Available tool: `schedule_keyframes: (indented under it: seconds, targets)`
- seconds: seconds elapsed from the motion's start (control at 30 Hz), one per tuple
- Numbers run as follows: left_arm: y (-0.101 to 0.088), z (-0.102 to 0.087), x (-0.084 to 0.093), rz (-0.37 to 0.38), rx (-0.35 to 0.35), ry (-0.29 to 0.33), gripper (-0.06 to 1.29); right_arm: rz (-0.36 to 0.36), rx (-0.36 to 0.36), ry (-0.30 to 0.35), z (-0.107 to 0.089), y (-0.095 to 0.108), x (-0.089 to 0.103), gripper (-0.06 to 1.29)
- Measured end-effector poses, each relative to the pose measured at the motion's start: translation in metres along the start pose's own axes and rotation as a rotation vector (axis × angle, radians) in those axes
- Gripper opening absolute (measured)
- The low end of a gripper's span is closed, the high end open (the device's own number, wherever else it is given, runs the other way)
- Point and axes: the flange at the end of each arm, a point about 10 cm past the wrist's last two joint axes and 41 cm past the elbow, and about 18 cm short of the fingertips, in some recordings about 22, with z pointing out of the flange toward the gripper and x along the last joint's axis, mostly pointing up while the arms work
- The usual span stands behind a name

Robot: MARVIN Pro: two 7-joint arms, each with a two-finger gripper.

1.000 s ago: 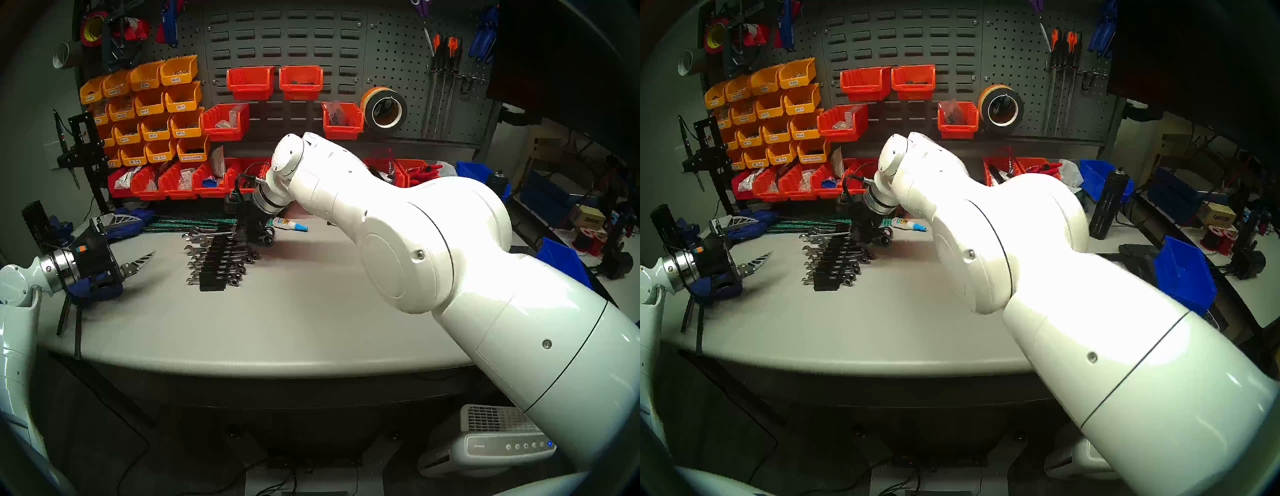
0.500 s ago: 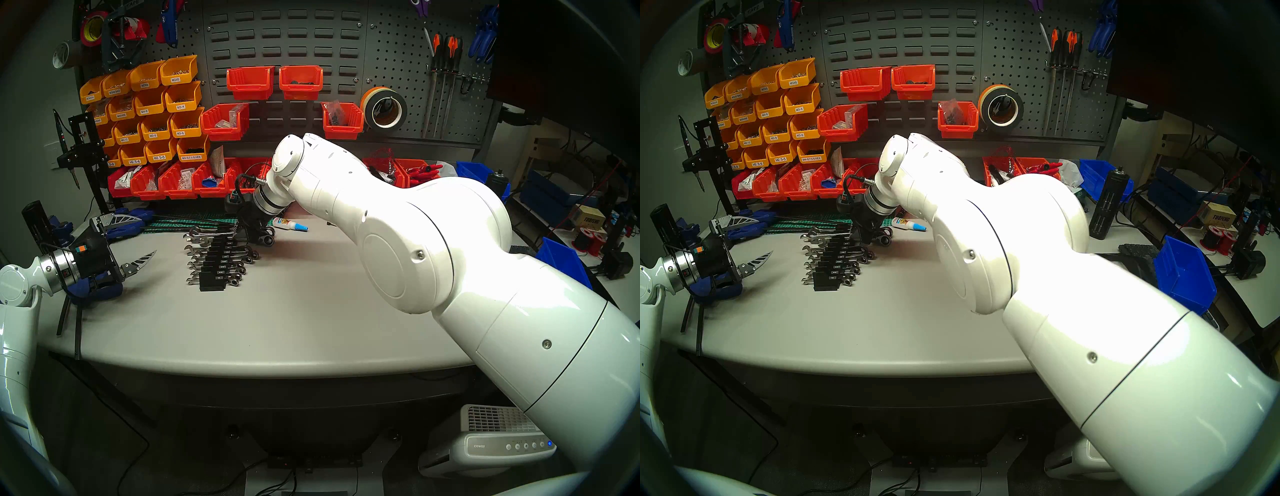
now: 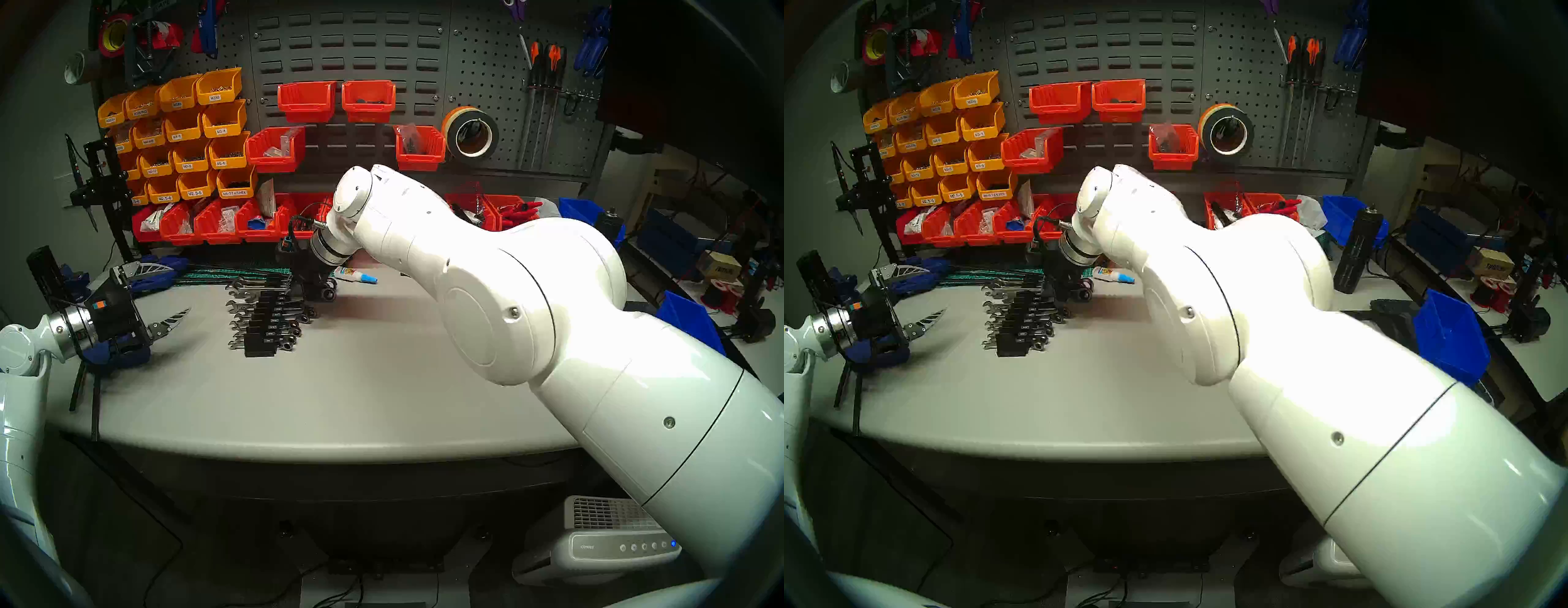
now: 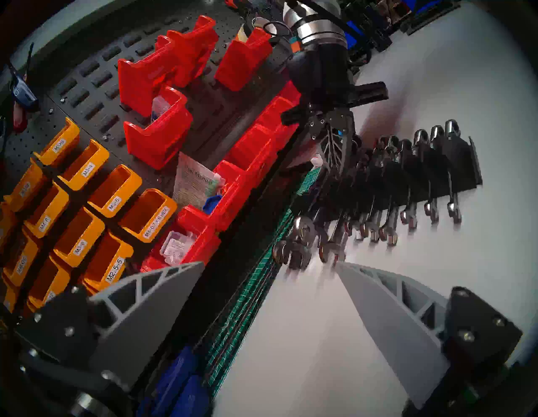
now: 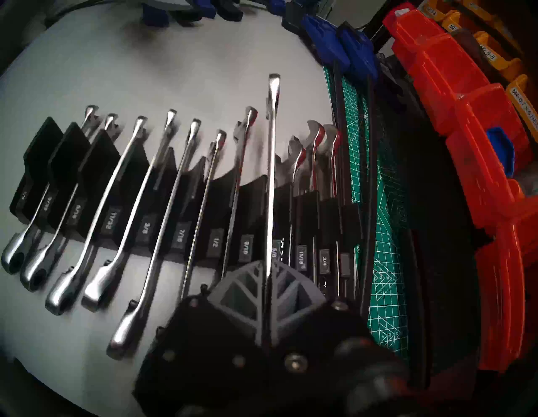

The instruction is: Put the wrenches on the table into the correct slot in the case

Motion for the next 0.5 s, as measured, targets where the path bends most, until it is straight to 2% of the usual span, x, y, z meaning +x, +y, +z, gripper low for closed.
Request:
schedule_keyframes:
  seconds: [0.5]
  targets:
    - [0.0000,0.0000,0.0000,0.000,0.000,0.000,1.24,0.003,0.009,-0.003,0.0011,-0.0017,-0.0021,-0.04]
